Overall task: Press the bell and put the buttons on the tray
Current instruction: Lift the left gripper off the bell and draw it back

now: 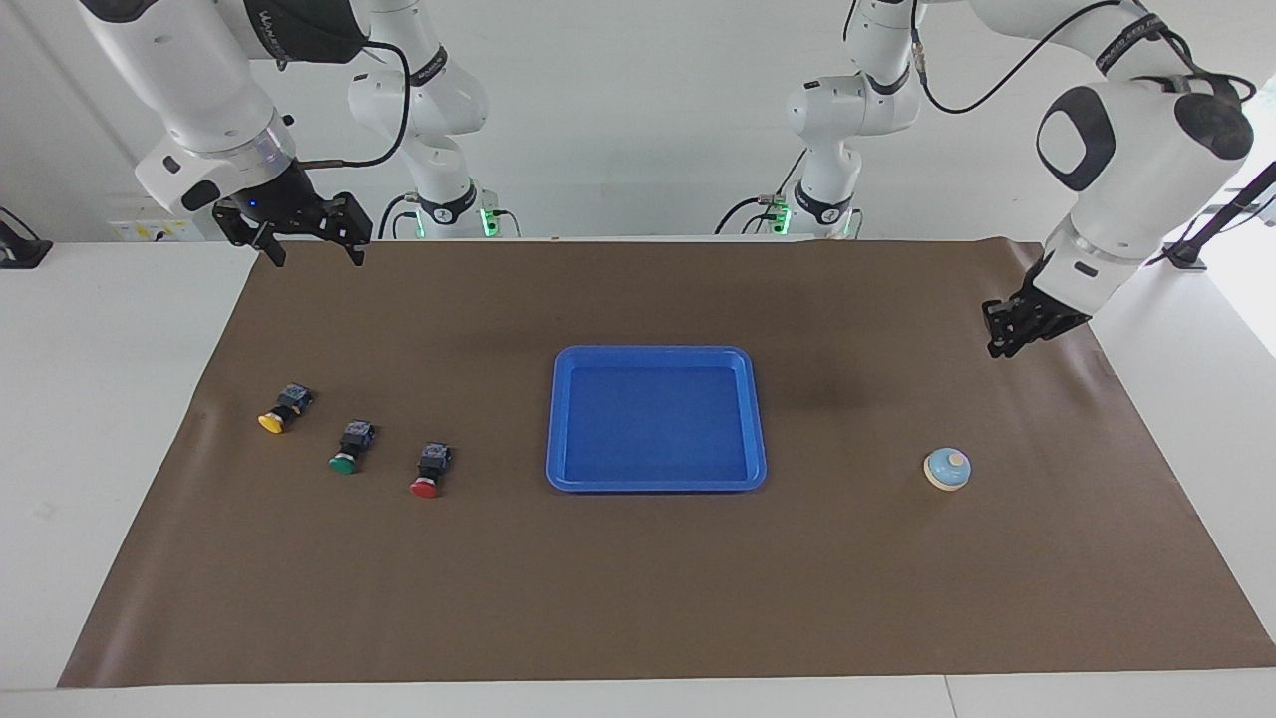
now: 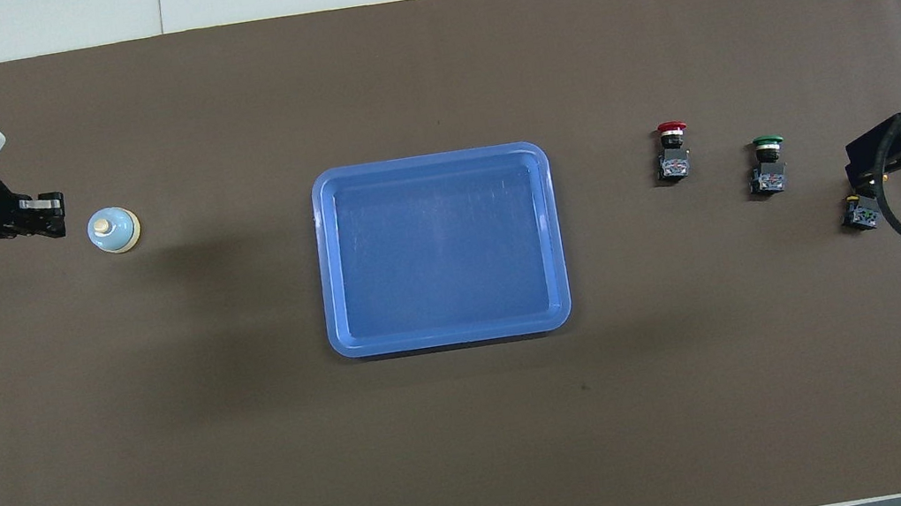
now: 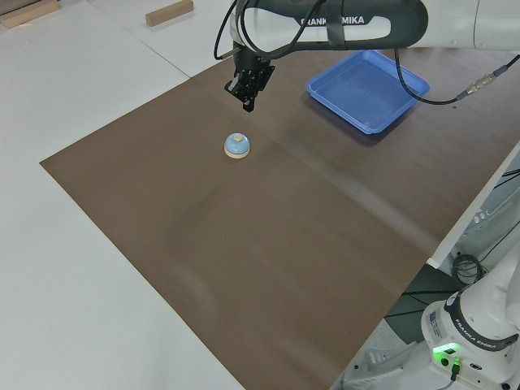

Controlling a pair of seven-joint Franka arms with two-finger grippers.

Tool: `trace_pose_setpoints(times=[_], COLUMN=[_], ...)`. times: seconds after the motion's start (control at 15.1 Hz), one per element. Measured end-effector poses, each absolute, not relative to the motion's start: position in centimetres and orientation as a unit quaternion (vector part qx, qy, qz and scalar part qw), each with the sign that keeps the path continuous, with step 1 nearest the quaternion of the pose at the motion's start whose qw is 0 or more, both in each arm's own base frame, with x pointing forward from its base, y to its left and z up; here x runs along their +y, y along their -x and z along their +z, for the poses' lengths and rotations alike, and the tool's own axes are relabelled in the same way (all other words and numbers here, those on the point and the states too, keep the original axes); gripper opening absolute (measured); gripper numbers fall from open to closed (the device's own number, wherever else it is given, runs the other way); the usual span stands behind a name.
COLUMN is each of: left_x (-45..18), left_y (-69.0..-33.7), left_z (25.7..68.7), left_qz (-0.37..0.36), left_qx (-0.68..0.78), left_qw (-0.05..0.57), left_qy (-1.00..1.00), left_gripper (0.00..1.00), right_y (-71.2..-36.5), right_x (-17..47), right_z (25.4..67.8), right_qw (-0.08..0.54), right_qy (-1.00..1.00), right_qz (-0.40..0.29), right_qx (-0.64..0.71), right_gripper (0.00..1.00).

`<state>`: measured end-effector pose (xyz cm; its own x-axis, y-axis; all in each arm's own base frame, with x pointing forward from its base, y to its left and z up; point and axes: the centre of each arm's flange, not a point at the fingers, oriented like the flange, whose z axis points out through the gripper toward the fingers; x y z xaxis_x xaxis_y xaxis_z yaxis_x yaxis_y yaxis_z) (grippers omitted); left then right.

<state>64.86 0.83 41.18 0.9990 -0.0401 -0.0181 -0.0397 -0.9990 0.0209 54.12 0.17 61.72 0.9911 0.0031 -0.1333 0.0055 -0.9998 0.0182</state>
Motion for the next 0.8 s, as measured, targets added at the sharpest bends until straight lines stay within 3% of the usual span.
trace_pose_setpoints(times=[0.8], left_x=[1.0], left_y=[-66.3], left_z=[33.9], left_qz=[-0.003], left_qx=[-0.006], left_qw=[0.009], left_qy=[-1.000], left_gripper=[0.01], right_y=[-54.1], right_x=[0.2], right_z=[61.7], right_qw=[0.009], right_qy=[-0.998], right_qz=[-0.067], right_qx=[0.002], right_gripper=[1.00])
